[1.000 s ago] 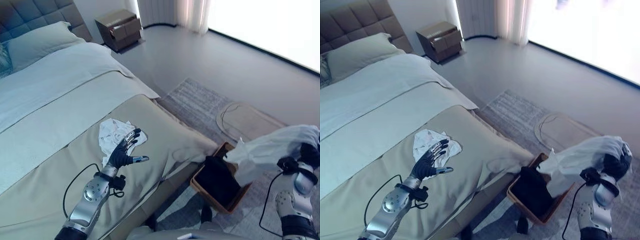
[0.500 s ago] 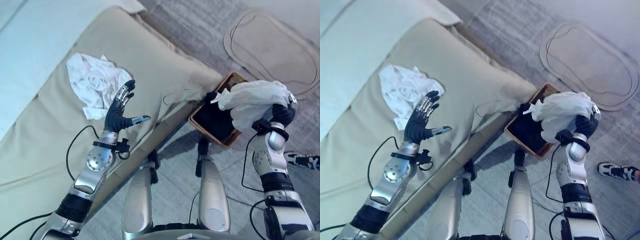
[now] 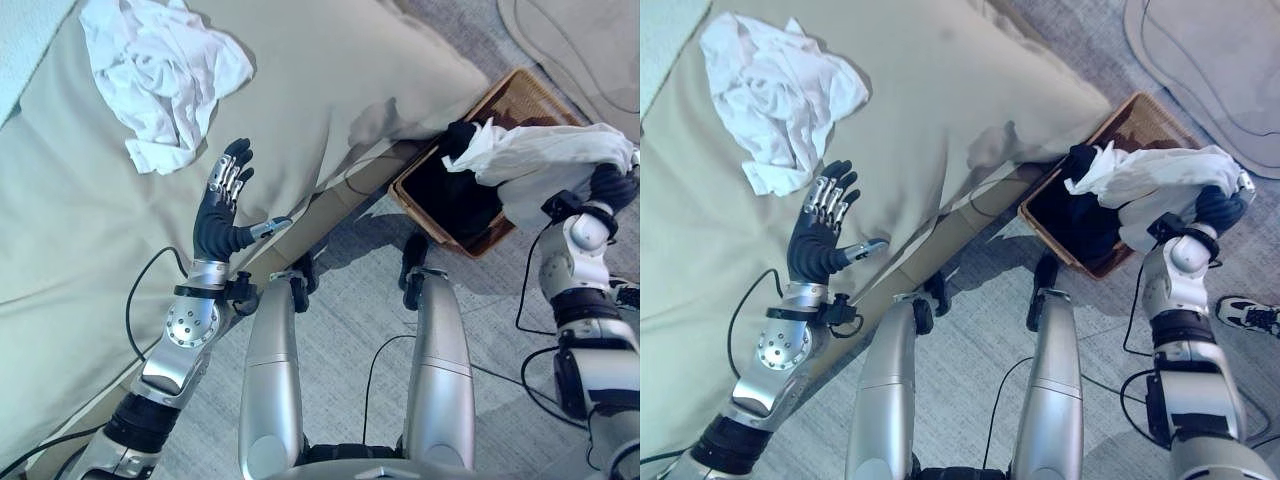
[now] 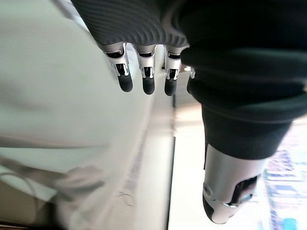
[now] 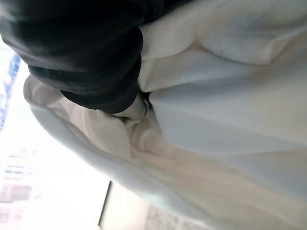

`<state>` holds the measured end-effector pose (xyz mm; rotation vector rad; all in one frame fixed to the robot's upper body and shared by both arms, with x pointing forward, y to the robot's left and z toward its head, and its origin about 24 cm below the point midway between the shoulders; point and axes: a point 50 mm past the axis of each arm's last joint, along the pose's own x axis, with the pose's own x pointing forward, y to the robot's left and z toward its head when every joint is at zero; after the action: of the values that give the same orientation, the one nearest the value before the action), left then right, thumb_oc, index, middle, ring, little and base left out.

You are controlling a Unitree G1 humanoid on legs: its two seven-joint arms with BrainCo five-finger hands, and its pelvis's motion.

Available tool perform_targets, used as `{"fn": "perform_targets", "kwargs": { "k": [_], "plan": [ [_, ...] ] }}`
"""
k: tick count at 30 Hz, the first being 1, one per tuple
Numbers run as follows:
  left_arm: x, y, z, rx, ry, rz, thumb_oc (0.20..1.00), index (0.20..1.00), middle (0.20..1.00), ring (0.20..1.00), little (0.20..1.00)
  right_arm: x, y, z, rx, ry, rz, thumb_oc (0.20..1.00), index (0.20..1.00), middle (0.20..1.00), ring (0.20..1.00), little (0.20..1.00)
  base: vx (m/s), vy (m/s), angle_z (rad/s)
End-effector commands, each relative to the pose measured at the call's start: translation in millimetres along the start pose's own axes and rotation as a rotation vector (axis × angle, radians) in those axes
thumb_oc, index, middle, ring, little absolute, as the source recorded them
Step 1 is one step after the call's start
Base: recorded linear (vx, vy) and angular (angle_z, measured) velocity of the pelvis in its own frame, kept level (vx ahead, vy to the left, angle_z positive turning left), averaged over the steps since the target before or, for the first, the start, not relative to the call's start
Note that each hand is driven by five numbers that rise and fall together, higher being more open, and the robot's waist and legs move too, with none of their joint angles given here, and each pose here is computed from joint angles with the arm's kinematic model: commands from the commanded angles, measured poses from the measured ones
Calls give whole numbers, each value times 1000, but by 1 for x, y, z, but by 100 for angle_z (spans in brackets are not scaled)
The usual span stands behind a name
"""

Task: Pick up clothes into the bucket

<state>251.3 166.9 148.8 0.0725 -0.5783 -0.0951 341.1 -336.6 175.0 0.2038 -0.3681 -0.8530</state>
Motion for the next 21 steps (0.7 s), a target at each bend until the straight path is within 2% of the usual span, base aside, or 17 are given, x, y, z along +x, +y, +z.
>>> {"fn": "perform_targets", "kwargs": {
  "k": [1,7,11,17,19,20,21],
  "plan": [
    [0,-5,21,-83,-116,5,1000,1000,1000,1000,1000,20,2,38,-32,-120,17,200,200,200,200,200,-29,36,-1],
    [-2,-7,22,-108,-113,16,1000,1000,1000,1000,1000,31,11,68,-83,-207,28,200,200,200,200,200,-12,26,-1],
    [0,-10,23,-123,-123,-5,1000,1000,1000,1000,1000,32,17,55,-237,-169,89,200,200,200,200,200,0,0,0],
    [4,-11,26,-120,-144,-8,1000,1000,1000,1000,1000,27,26,36,-309,-109,118,200,200,200,200,200,-3,5,6],
    [4,-11,25,-114,-143,-9,1000,1000,1000,1000,1000,26,27,29,-391,-95,139,200,200,200,200,200,-11,6,-2],
    [4,-10,26,-104,-145,-13,1000,1000,1000,1000,1000,24,30,24,-524,-107,200,200,200,200,200,200,0,0,0],
    [4,-10,26,-105,-145,-11,1000,1000,1000,1000,1000,24,31,25,-526,-109,201,200,200,200,200,200,0,0,0]
  ]
}}
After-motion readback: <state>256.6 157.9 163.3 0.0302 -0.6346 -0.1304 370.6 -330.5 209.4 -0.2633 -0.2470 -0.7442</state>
